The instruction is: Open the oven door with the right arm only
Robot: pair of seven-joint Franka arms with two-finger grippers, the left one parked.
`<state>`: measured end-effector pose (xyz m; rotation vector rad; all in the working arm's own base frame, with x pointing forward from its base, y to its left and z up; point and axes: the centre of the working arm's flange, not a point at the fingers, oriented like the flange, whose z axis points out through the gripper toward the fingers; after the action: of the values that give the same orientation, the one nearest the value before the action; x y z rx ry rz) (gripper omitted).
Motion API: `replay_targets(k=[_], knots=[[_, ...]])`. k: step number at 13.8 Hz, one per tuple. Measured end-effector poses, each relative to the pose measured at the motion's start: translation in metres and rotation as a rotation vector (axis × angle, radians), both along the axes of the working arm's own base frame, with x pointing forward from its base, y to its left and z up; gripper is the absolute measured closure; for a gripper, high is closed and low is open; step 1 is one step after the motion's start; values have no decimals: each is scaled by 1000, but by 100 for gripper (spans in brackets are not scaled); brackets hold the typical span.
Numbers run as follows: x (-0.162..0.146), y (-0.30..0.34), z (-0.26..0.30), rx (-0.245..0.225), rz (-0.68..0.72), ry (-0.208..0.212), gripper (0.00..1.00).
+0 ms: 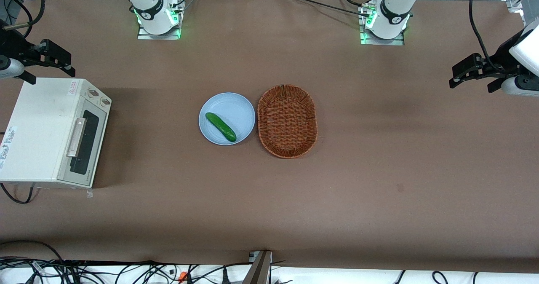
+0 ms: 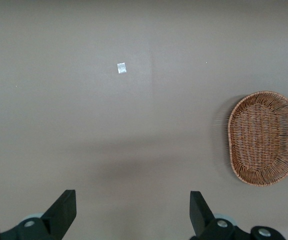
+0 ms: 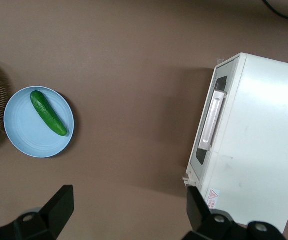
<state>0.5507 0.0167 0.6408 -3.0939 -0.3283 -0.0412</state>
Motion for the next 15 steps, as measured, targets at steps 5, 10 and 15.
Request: replay_targets(k=[5, 10, 15], knots=[[-3, -2, 0, -20, -1, 10, 0], [-1, -3, -19, -29, -1, 45, 0], [4, -9, -30, -74, -1, 48, 0]])
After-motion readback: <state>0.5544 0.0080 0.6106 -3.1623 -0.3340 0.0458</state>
